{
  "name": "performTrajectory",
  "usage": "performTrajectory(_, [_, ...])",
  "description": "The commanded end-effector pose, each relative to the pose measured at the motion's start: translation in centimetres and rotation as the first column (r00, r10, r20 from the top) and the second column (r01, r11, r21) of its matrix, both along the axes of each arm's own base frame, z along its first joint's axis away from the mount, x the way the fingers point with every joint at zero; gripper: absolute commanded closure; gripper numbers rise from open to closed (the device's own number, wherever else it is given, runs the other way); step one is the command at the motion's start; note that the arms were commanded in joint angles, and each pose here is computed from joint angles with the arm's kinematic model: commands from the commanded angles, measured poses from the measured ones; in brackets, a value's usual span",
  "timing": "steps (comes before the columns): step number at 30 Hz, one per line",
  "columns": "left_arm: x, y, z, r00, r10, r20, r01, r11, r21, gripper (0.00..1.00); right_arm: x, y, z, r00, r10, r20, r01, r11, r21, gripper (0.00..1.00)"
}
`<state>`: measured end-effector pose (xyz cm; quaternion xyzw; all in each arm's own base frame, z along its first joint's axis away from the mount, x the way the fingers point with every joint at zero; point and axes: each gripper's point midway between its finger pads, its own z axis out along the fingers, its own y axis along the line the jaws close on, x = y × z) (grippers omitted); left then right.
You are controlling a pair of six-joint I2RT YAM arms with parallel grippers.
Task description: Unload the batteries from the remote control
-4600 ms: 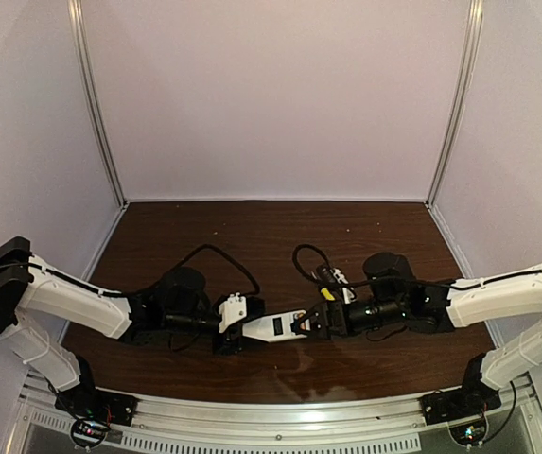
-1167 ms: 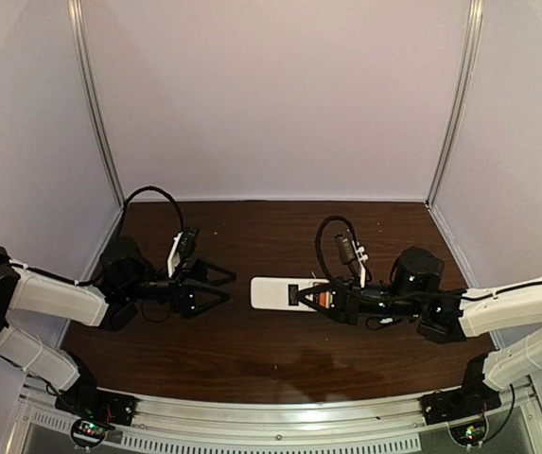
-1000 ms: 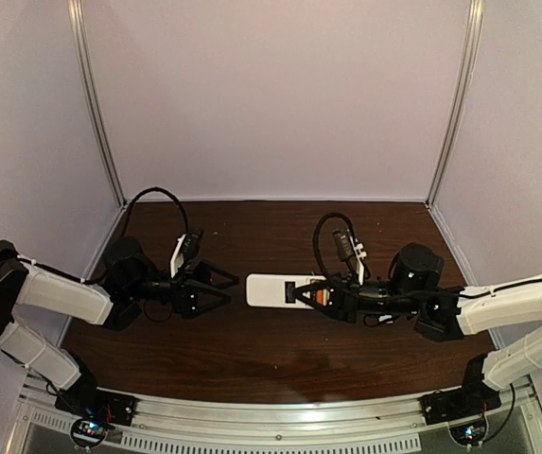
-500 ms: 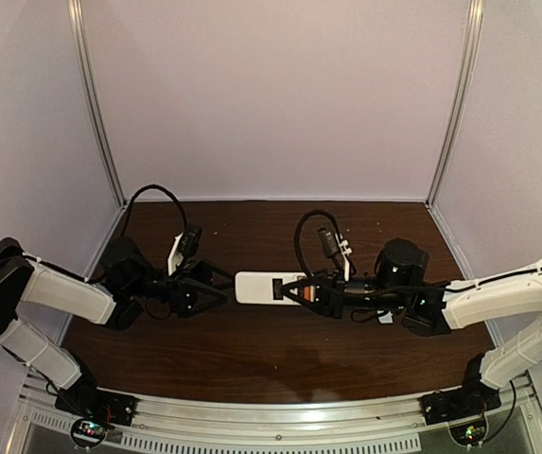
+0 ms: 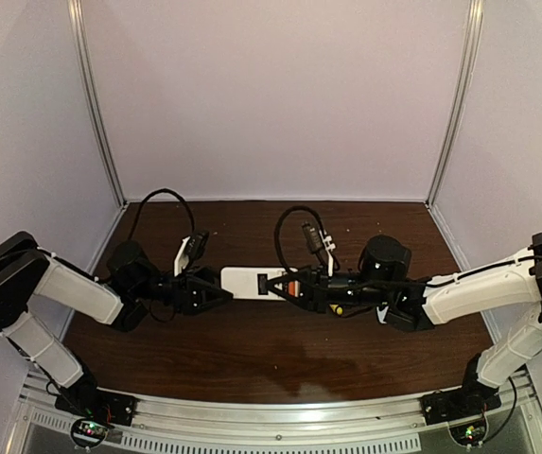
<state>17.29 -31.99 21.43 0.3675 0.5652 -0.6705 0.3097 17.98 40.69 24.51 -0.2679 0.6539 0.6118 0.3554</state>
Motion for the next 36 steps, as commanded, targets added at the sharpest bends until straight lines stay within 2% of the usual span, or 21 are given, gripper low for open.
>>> performTrajectory(1, [0.1,0.0,2.0,0.997,-0.005,0.074,0.011,0.997,-0.080,0.40,0.2,1.0,1.8,1.000,0.016,0.021,-0.018,0.997,0.073,1.00])
performTrajectory(16, [1.0,-0.1,2.0,0.998,0.038,0.058,-0.033,0.995,-0.089,0.49,0.5,3.2,0.9,0.998,0.063,-0.021,-0.061,0.994,0.094,1.00])
performTrajectory(30, [1.2,-0.1,1.9,0.997,0.048,0.054,-0.043,0.995,-0.087,0.51,0.5,4.0,0.0,0.996,0.074,-0.044,-0.070,0.994,0.081,1.00])
performTrajectory(36, [1.2,-0.2,1.8,0.998,0.046,0.052,-0.041,0.996,-0.083,0.58,0.6,4.4,-0.1,0.996,0.080,-0.048,-0.076,0.994,0.081,1.00])
